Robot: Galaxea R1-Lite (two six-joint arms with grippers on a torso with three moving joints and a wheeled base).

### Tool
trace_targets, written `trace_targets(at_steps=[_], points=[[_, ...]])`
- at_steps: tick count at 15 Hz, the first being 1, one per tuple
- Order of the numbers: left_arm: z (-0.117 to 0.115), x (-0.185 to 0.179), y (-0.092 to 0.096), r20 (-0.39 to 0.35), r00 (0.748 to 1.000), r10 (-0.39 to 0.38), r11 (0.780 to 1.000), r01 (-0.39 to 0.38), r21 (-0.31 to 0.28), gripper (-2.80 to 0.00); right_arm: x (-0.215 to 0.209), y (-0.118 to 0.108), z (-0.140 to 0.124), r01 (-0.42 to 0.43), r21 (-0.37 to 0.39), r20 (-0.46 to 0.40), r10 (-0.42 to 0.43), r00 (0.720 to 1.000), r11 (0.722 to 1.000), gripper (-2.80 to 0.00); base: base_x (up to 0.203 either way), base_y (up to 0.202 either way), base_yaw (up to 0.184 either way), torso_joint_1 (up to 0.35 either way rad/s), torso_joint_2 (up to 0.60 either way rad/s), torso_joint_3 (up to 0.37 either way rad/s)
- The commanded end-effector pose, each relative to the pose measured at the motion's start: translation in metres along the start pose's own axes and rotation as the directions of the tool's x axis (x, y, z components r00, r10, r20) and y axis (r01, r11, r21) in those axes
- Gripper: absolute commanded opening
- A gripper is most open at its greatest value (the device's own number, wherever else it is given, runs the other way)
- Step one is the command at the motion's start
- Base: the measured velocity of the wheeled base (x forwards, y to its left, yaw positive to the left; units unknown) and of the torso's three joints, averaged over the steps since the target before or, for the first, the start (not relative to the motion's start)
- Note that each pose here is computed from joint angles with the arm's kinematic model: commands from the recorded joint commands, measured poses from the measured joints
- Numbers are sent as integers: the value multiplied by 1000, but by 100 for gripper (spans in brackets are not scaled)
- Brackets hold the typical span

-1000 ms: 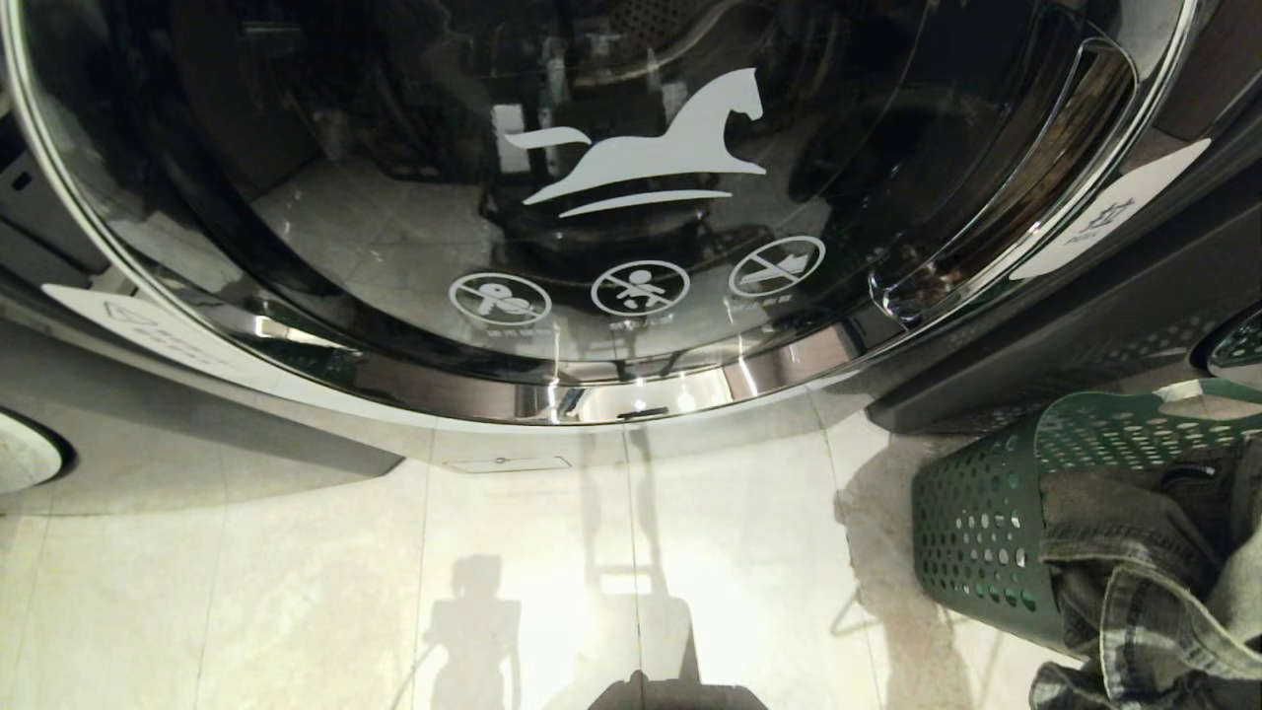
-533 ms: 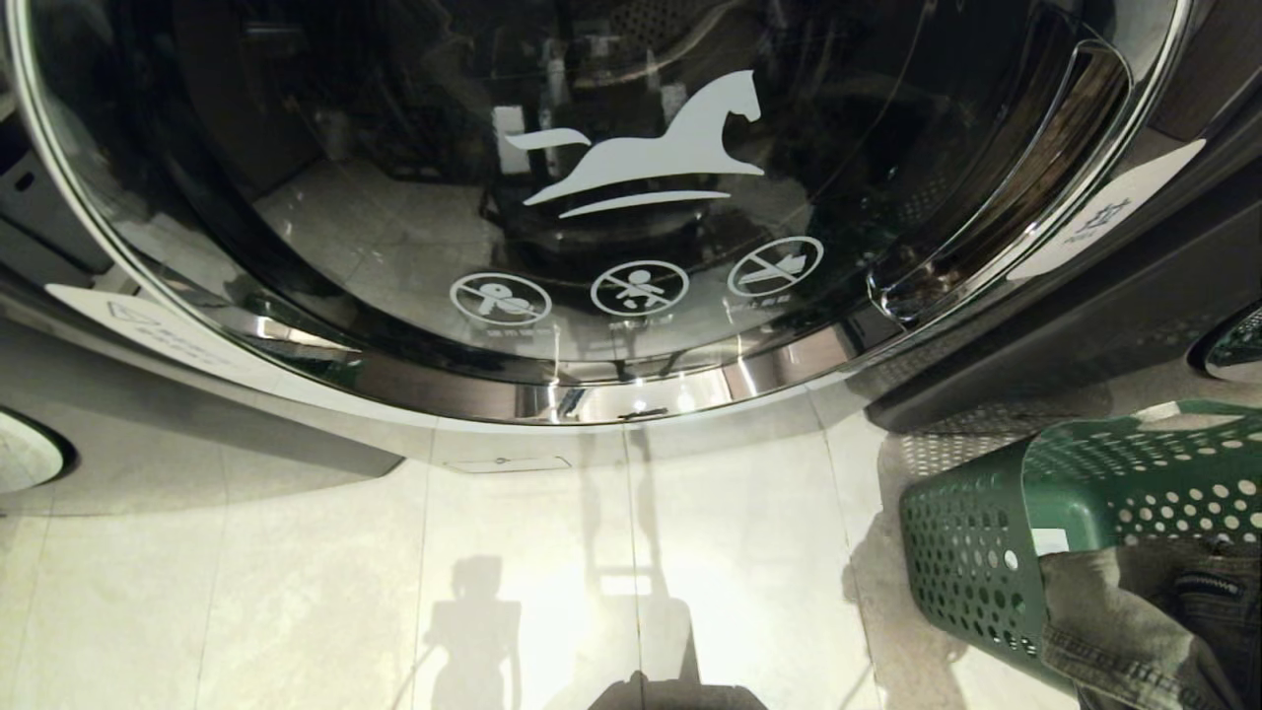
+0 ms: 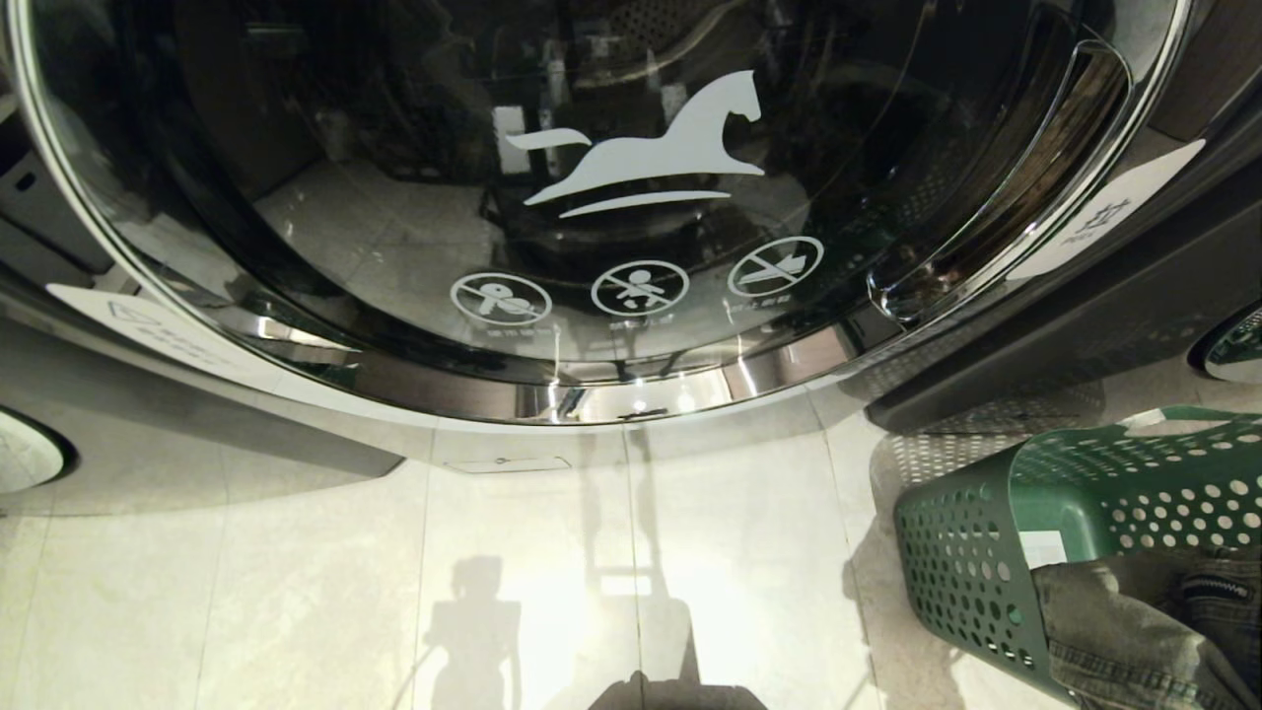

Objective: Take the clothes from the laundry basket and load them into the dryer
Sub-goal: Put the clothes in the dryer

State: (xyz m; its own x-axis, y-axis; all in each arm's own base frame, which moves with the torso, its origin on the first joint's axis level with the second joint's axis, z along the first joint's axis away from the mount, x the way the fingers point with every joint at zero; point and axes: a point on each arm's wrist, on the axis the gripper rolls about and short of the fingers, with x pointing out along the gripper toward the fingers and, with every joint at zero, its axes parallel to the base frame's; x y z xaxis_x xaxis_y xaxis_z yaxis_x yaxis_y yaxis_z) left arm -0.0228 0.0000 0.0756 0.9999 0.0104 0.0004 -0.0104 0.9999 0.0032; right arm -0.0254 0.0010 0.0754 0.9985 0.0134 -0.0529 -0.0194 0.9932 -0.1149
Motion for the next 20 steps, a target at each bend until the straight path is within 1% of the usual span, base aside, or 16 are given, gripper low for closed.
trace_targets(at_steps=[1, 9, 11, 13, 20], points=[[0, 0, 0, 1, 1000, 2, 1000, -2, 0, -280, 0, 0, 0, -2, -4, -2, 2, 1000, 1000, -280, 0, 0, 0, 0, 0, 0], [0, 0, 0, 0, 1000, -1, 1000, 1, 1, -280, 1, 0, 0, 1, -3, 0, -1, 1000, 1000, -280, 0, 0, 0, 0, 0, 0], [0, 0, 0, -1, 1000, 0, 1000, 0, 1, -280, 3, 0, 0, 5, -8, 47, -5, 999, 1000, -280, 0, 0, 0, 0, 0, 0], [0, 0, 0, 0, 1000, 0, 1000, 0, 1, -280, 3, 0, -1, 3, -1, 44, -3, 999, 1000, -280, 0, 0, 0, 3, -1, 18], [0, 0, 0, 1, 1000, 0, 1000, 0, 0, -280, 3, 0, -1, 0, -8, 44, 0, 999, 1000, -280, 0, 0, 0, 1, 2, 182]])
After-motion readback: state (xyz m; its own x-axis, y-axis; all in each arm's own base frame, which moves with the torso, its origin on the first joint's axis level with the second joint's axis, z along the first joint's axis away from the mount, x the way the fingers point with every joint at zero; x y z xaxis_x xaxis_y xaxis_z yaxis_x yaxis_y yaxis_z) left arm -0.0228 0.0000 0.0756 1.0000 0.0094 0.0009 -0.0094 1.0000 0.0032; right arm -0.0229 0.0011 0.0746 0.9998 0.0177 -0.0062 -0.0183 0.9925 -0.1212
